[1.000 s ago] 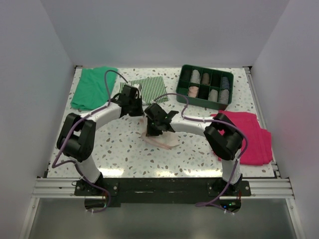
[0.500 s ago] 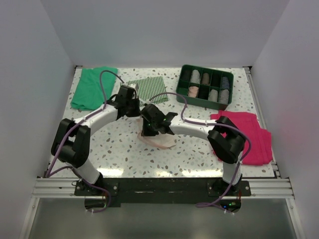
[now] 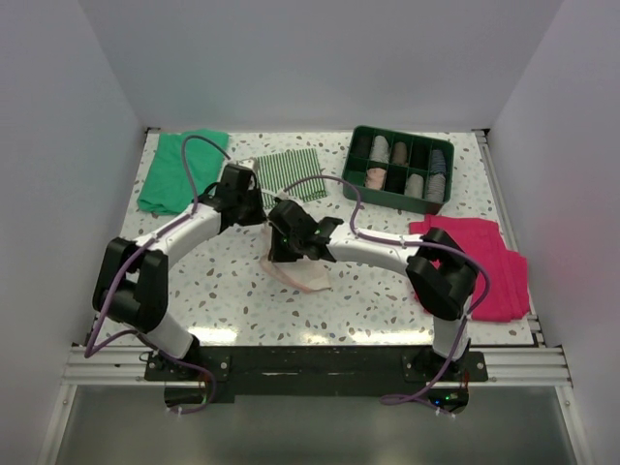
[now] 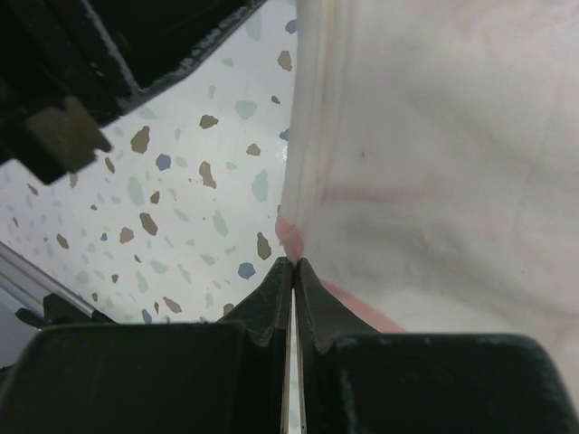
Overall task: Roll the underwear
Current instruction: Fold the underwear at the center of the board.
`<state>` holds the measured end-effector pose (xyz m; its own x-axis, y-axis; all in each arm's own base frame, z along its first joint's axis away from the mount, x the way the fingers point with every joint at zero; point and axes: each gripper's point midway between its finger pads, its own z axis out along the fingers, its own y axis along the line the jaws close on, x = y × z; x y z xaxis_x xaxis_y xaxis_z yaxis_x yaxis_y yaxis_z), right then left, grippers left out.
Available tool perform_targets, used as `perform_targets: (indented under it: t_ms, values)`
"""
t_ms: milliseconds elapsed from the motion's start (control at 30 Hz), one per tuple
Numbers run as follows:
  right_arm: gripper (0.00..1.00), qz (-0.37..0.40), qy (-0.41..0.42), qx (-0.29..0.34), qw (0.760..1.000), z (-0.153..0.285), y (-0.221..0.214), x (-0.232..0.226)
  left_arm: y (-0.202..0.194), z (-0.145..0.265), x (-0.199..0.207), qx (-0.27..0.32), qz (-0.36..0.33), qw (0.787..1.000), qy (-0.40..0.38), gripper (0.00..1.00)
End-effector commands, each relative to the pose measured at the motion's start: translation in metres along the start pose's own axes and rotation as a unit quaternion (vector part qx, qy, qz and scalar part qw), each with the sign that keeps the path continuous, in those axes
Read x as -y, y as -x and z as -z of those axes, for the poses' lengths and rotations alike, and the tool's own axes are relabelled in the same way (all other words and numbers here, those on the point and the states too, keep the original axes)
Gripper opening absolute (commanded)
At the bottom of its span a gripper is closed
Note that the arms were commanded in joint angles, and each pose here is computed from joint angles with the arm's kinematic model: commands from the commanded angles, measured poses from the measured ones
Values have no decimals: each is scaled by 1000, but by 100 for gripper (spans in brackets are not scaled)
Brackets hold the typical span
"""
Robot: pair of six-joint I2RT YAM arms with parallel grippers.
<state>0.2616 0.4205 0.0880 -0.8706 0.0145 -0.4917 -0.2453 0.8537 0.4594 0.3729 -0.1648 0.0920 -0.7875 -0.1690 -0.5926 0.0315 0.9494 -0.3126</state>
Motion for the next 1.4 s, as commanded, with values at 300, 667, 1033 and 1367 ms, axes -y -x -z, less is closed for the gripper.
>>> perform_targets:
  t_ms: [300, 667, 1033, 1367]
  values:
    - [3, 18, 23, 61, 998, 52, 46, -34, 44, 26, 12, 55, -7, 998, -15, 0]
    - [3, 15, 8, -7, 1000, -18, 13, -30, 42, -6, -24, 42, 10, 999, 15, 0]
    - [5, 9, 9, -25, 1000, -54, 1, -28, 23, -34, -43, 9, 33, 999, 20, 0]
    - [17, 15, 35, -40, 998, -65, -3, -39, 22, -62, -47, -12, 40, 999, 2, 10]
